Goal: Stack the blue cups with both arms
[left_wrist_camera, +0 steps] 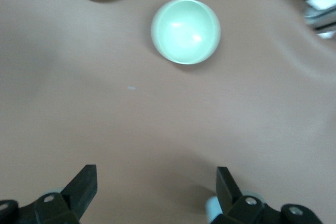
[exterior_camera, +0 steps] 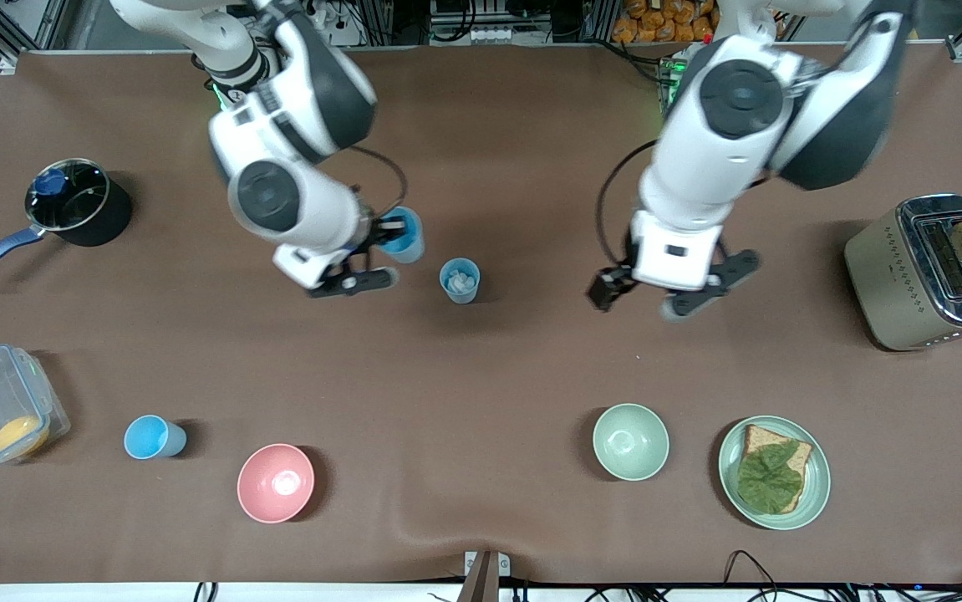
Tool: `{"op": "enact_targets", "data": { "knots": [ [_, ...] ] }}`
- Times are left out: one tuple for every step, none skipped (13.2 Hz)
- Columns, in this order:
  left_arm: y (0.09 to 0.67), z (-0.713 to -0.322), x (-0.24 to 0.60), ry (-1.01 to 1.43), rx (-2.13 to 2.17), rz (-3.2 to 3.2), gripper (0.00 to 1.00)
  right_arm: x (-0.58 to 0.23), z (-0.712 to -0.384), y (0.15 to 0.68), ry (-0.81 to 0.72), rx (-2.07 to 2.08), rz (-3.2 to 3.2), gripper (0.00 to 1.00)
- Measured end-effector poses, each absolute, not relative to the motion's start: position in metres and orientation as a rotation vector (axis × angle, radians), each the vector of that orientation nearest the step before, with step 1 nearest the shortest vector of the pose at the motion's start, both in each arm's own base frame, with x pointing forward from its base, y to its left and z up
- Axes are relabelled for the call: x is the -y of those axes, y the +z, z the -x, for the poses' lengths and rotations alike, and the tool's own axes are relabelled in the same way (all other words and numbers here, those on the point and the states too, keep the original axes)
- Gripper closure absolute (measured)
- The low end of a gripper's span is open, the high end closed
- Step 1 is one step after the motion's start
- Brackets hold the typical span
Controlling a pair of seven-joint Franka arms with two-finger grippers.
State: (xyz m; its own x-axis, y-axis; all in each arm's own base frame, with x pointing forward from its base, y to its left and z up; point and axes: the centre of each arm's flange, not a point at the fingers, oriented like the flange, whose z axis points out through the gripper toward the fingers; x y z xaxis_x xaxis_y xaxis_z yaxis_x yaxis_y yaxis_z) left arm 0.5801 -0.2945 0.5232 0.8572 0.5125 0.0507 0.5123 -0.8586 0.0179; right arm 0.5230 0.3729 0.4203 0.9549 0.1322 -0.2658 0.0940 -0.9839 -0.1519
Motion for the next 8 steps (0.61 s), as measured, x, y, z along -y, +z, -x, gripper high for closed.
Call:
{"op": "enact_targets", "data": {
  "knots": [
    [0.529,-0.584,0.273,0.071,-0.806,-3.053,0.0,-0.384,-0.519,0.416,0.404,0.174,2.971,0.96],
    [0.537,-0.589,0.249,0.069,-0.752,-3.077,0.0,-0.392,-0.517,0.41,0.395,0.161,2.974,0.96],
    [0.547,-0.593,0.224,0.075,-0.685,-3.098,0.0,-0.399,-0.516,0.402,0.382,0.136,2.977,0.96],
    [0.56,-0.597,0.197,0.089,-0.602,-3.118,0.0,-0.408,-0.513,0.393,0.379,0.113,2.982,0.96],
    [0.574,-0.599,0.169,0.111,-0.517,-3.134,0.0,-0.42,-0.507,0.381,0.385,0.104,3.0,0.96],
    [0.587,-0.599,0.143,0.134,-0.432,-3.149,0.0,-0.432,-0.499,0.37,0.383,0.102,3.029,0.96],
    [0.599,-0.597,0.121,0.148,-0.35,-3.164,0.0,-0.442,-0.492,0.361,0.367,0.101,3.059,0.96],
    [0.608,-0.594,0.105,0.151,-0.273,-3.179,0.0,-0.45,-0.487,0.355,0.357,0.102,3.077,0.96]
  ]
}}
